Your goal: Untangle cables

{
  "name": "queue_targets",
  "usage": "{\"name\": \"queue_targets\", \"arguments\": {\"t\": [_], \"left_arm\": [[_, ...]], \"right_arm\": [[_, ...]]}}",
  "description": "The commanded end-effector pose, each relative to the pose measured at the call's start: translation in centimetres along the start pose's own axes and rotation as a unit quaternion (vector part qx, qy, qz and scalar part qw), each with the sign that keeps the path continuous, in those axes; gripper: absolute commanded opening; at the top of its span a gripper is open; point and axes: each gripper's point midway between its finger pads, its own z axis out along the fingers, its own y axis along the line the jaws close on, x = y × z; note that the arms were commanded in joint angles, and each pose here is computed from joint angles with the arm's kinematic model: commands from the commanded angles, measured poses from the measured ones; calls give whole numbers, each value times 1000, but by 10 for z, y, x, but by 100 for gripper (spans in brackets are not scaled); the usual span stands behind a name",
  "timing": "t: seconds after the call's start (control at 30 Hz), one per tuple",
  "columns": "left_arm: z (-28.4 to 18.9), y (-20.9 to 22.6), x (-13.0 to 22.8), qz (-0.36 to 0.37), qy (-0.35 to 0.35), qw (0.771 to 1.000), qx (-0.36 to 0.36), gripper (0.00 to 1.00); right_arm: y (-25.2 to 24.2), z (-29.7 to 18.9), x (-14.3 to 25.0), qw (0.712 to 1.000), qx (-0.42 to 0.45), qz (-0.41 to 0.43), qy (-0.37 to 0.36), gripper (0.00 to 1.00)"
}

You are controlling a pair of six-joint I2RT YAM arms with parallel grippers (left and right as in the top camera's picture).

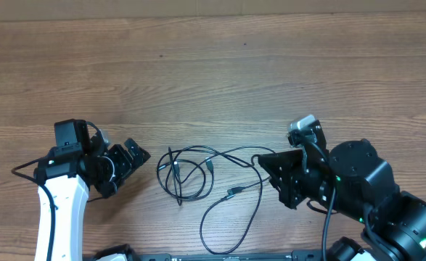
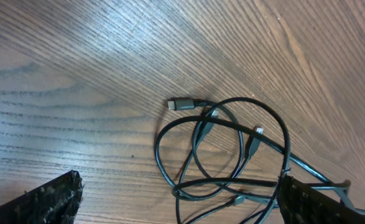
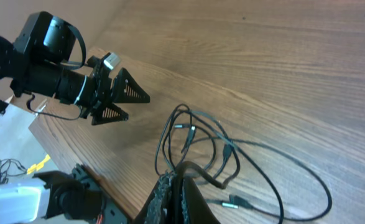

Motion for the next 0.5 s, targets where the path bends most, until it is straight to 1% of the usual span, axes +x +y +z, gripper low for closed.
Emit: {"name": "queue_targets", "arguments": {"t": [0.0, 0.07, 0.1, 0.13, 0.2, 0.23, 0.27, 0.3, 0.37, 0.47], "left_arm": [[-5, -15, -10, 5, -24, 999, 28, 100], [-8, -40, 4, 14, 16, 994, 103, 99], [-14, -59, 15, 41, 43, 985, 160, 100], [-21, -77, 26, 85, 65, 971, 216, 99], [-40, -107, 51, 177, 95, 925, 322, 100], [-49, -116, 63, 210, 106, 903, 360, 100], [-53, -121, 71, 231, 114, 888, 380, 100], [-53, -122, 77, 245, 120, 883, 381, 99], [-45, -120, 84, 250, 131, 890, 359, 100], [-36, -121, 92, 221, 158, 906, 325, 99]], "right_arm": [[2, 0, -12, 1000, 0, -6, -17, 4], [2, 3, -12, 1000, 1, -5, -15, 4], [1, 5, -12, 1000, 2, -5, -13, 4], [1, 7, -13, 1000, 2, -5, -11, 4], [0, 11, -13, 1000, 4, -4, -8, 4], [0, 12, -12, 1000, 5, -3, -5, 4], [0, 13, -12, 1000, 5, -3, -4, 4], [-1, 14, -12, 1000, 6, -3, -3, 4], [-1, 14, -12, 1000, 6, -3, -2, 4], [-1, 14, -12, 1000, 6, -1, -2, 4]]}}
